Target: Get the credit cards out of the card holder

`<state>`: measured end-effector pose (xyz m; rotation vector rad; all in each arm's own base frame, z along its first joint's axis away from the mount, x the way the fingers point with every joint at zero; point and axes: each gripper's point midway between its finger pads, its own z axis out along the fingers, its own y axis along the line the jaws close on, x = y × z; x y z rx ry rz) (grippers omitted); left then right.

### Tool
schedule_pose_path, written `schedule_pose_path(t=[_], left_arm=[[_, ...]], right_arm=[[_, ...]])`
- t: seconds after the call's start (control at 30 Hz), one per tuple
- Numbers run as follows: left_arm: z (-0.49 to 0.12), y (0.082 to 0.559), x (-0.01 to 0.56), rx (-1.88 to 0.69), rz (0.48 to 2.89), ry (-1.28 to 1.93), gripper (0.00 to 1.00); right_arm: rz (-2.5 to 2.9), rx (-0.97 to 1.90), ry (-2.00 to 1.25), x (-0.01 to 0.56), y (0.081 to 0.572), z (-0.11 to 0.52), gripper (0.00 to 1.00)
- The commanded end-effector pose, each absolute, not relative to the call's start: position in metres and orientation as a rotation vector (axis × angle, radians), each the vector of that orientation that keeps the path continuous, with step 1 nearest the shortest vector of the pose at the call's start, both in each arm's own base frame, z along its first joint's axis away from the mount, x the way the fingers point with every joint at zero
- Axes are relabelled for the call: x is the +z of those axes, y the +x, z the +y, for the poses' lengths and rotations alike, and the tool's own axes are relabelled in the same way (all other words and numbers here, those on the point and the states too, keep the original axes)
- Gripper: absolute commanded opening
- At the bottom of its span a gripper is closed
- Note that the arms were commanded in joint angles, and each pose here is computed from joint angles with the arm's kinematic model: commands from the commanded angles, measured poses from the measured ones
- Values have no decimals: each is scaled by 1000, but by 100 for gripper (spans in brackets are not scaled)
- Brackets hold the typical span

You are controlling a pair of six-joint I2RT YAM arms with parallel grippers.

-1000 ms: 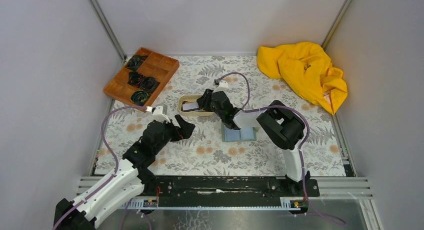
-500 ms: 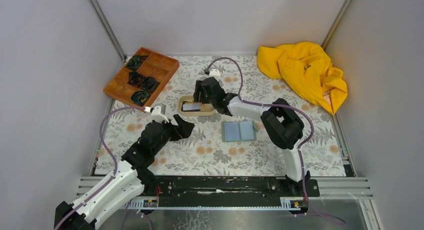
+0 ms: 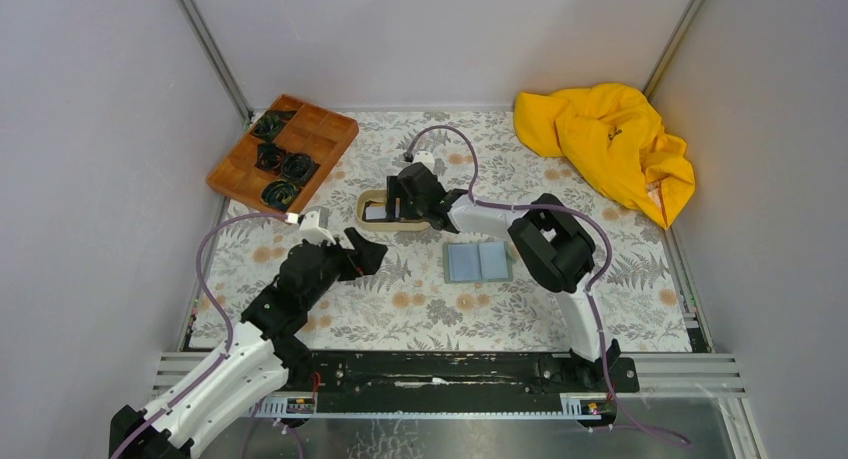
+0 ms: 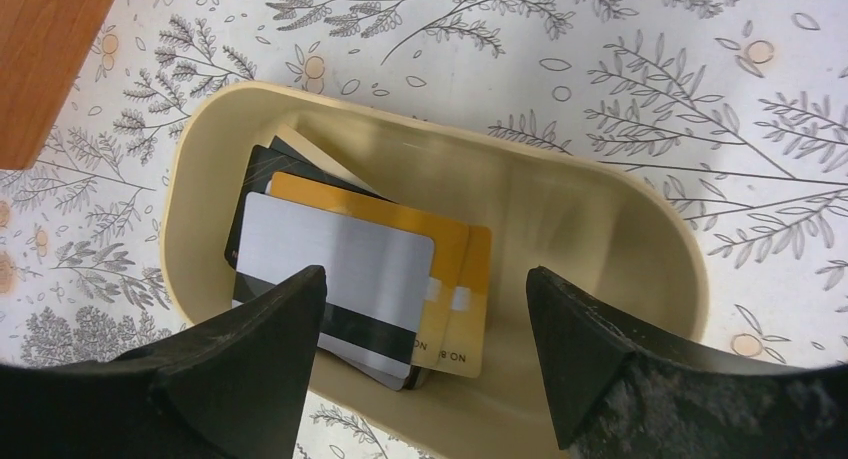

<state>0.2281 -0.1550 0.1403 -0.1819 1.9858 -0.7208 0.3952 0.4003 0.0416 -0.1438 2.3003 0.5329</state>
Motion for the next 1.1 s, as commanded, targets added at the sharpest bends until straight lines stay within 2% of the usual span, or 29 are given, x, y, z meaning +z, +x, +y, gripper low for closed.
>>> schedule_pose_path(t=[0.0,0.5,0.73,1.07], left_arm=[[-150,233,150,-703,1942,-186,100],[-148,232,142,-697,1956,-184,100],[-148,229,138,-703,1961,-185,100],[-153,234,145,-716,1973,-193,100]], right_arm=[[2320,602,-155,41,393,417,81],[2323,606,-262,44,387,459,82],[2309,574,-252,49,388,456,81],[2124,562,-256,128,396,439,81]])
